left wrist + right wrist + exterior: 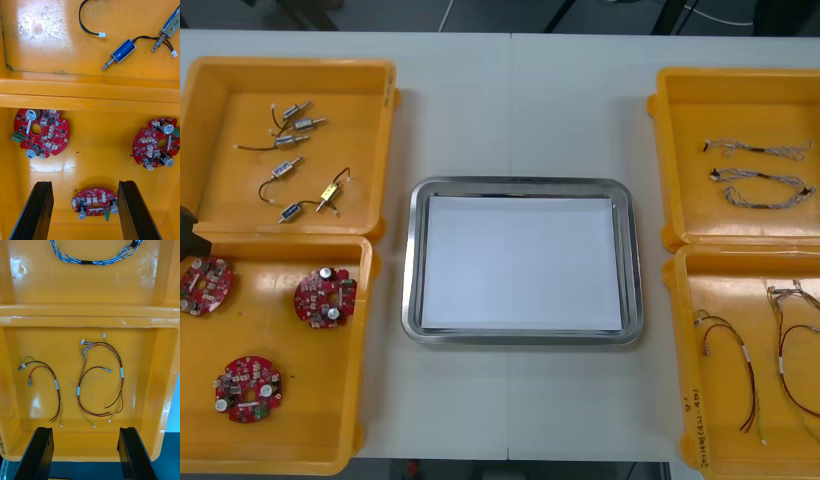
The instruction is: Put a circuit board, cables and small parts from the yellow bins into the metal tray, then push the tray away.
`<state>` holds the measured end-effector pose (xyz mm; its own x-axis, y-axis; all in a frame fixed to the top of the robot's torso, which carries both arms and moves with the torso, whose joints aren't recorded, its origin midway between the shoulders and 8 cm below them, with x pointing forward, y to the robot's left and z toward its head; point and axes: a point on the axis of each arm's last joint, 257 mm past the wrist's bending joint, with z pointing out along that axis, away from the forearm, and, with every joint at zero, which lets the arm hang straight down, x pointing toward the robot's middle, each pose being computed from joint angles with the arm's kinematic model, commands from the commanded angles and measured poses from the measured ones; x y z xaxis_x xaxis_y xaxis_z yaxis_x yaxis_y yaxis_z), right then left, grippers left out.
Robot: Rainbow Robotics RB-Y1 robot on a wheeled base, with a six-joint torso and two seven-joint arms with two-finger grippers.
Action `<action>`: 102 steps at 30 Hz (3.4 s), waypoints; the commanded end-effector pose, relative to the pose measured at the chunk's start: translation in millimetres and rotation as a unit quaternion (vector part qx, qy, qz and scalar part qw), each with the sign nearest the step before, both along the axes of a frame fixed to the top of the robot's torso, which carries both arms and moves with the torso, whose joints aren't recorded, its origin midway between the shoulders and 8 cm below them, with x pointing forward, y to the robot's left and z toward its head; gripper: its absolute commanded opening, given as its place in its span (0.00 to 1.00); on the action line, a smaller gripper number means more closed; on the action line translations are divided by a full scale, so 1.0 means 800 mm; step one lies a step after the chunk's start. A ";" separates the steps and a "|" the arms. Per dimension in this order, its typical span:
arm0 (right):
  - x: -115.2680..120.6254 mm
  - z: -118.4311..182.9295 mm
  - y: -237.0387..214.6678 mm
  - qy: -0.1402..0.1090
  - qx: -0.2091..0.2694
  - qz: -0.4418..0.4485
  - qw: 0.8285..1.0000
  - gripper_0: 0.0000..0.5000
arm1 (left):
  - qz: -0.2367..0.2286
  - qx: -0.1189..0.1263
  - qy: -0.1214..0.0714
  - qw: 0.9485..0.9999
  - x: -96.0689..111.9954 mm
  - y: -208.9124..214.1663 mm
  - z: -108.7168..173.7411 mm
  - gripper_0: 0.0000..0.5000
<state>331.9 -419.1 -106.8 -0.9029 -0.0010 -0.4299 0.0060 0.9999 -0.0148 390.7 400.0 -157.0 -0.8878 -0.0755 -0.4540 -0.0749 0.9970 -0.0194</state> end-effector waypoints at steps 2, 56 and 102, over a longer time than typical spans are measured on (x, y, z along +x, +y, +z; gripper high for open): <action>0.002 0.007 0.010 -0.005 0.000 0.001 1.000 1.00 | 0.034 -0.012 -0.012 0.999 0.008 -0.003 0.016 1.00; 0.002 0.007 0.010 -0.005 0.000 0.001 1.000 1.00 | 0.034 -0.012 -0.012 0.999 0.008 -0.003 0.016 1.00; 0.002 0.007 0.010 -0.005 0.000 0.001 1.000 1.00 | 0.034 -0.012 -0.012 0.999 0.008 -0.003 0.016 1.00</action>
<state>331.9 -419.1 -106.8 -0.9029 -0.0010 -0.4299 0.0060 0.9999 -0.0148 390.7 400.0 -157.0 -0.8878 -0.0755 -0.4540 -0.0749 0.9970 -0.0195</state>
